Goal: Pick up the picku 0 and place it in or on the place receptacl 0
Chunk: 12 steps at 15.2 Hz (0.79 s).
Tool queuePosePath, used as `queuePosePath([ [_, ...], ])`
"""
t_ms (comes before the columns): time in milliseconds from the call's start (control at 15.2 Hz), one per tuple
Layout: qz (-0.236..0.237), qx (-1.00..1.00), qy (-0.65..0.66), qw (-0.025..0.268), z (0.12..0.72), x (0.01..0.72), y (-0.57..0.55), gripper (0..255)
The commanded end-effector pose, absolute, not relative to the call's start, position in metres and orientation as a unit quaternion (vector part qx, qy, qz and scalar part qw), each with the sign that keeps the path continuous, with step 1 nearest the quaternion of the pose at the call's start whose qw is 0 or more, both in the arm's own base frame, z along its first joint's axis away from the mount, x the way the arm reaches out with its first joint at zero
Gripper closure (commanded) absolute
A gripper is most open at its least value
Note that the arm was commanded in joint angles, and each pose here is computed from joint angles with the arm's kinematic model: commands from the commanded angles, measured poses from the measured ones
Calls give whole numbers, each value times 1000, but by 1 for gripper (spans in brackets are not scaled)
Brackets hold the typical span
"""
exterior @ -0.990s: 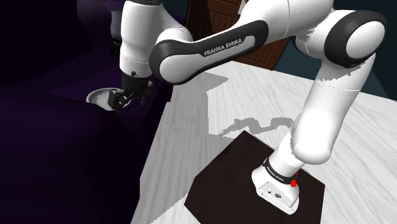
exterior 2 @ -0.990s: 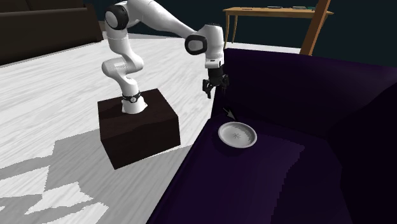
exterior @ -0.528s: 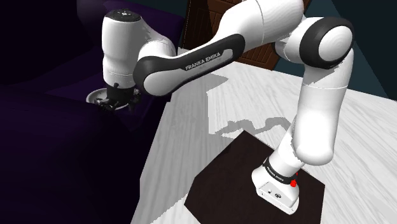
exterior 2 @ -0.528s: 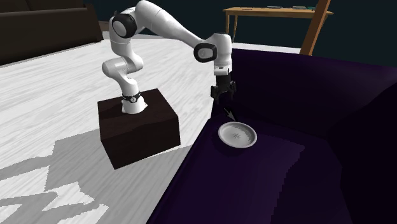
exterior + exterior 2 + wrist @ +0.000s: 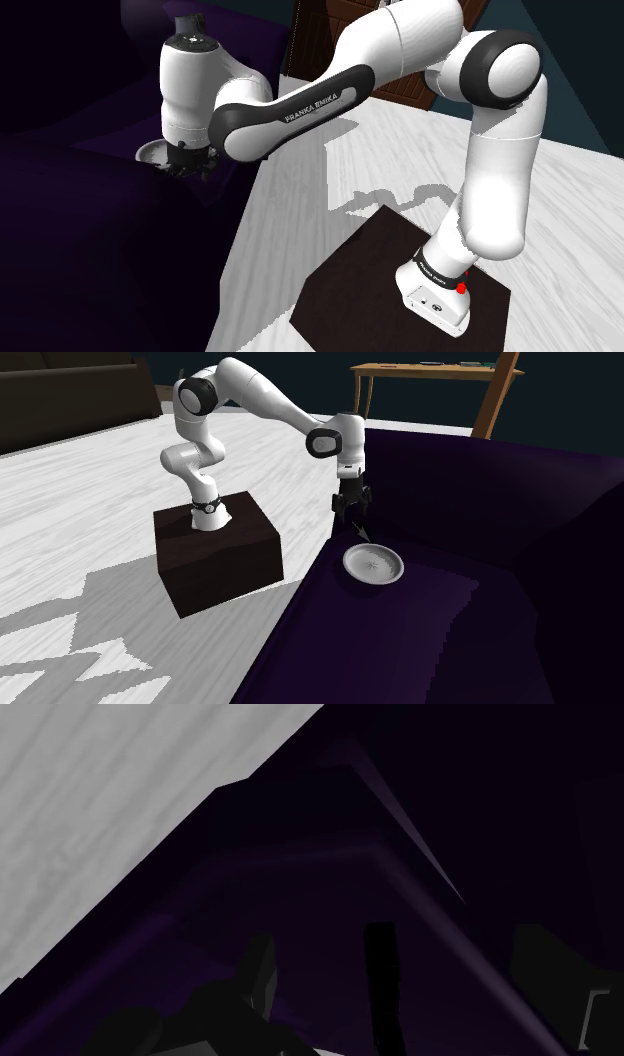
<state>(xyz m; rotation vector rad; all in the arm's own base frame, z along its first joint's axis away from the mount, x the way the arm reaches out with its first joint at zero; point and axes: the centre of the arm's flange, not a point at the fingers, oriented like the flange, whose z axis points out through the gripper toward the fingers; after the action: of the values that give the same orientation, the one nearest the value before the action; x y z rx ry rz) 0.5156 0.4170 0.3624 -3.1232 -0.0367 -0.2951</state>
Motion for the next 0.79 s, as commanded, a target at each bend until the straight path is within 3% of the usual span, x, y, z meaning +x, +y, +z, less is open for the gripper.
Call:
queuePosePath([
  [0, -94, -995, -12, 2, 362, 516, 417, 0],
  [132, -94, -995, -12, 2, 362, 516, 417, 0],
  [198, -94, -995, -12, 2, 362, 516, 417, 255],
  [726, -94, -995, -12, 2, 362, 516, 417, 255],
])
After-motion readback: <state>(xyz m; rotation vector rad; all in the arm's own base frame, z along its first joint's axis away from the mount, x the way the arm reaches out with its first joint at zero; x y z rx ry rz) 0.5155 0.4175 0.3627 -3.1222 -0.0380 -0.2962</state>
